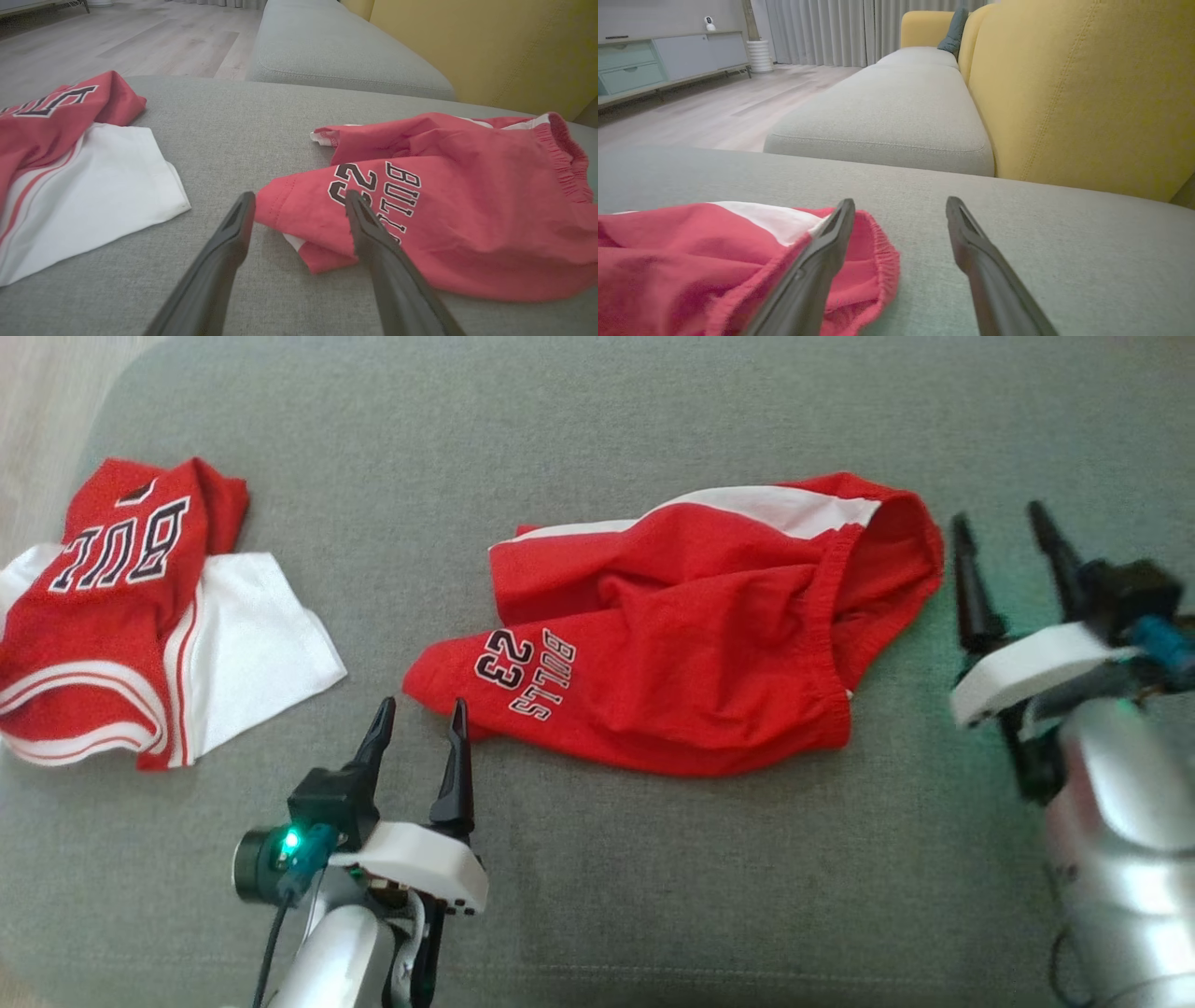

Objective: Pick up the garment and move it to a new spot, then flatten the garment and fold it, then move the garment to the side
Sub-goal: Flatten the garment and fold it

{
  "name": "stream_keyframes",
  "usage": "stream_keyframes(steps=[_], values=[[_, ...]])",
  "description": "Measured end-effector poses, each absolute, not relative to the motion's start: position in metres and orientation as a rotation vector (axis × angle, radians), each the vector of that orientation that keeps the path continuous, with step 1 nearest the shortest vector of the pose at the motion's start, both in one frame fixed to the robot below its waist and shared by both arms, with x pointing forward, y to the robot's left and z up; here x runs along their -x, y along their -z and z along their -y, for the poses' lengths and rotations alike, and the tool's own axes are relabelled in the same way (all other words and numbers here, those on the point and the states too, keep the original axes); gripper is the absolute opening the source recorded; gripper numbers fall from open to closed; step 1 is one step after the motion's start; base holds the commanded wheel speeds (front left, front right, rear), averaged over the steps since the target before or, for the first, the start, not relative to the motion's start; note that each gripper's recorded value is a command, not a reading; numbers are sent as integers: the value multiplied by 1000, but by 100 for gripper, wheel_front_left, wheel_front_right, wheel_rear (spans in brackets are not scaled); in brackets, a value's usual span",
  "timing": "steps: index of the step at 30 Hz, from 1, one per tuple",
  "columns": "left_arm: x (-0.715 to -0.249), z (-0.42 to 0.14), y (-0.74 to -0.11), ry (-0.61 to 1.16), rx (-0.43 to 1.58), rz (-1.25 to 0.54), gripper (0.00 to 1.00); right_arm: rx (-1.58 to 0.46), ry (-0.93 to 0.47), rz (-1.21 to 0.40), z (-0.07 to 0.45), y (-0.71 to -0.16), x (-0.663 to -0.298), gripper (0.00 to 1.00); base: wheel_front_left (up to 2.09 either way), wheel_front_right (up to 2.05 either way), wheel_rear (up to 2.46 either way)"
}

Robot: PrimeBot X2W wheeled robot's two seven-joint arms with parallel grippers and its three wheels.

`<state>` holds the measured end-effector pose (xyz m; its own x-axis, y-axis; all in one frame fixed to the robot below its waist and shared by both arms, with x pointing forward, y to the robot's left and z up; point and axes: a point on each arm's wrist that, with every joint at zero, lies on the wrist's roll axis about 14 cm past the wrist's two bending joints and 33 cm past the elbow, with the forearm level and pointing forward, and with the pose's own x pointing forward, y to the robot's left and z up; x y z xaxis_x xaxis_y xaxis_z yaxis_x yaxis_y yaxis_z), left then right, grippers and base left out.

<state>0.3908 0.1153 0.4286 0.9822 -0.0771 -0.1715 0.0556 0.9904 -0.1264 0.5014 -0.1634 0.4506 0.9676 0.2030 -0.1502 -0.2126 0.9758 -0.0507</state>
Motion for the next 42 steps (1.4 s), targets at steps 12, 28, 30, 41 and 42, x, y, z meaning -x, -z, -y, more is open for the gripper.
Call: stream_keyframes(steps=[12, 28, 30, 41, 42], values=[[-389, -110, -436, 86, 122, -157, 100, -16, -417, -255, 97, -408, -413, 100, 0, 0, 0], [-381, -114, -429, 77, 123, -180, 100, -83, -444, -263, 84, -409, -414, 100, 0, 0, 0], [-381, -114, -427, 75, 123, -186, 100, -95, -432, -239, 83, -417, -426, 100, 0, 0, 0], [-381, -113, -413, 76, 121, -227, 100, -202, -289, -245, 99, -421, -491, 100, 0, 0, 0], [-381, -114, -413, 75, 120, -229, 100, -211, -277, -257, 99, -418, -495, 100, 0, 0, 0]])
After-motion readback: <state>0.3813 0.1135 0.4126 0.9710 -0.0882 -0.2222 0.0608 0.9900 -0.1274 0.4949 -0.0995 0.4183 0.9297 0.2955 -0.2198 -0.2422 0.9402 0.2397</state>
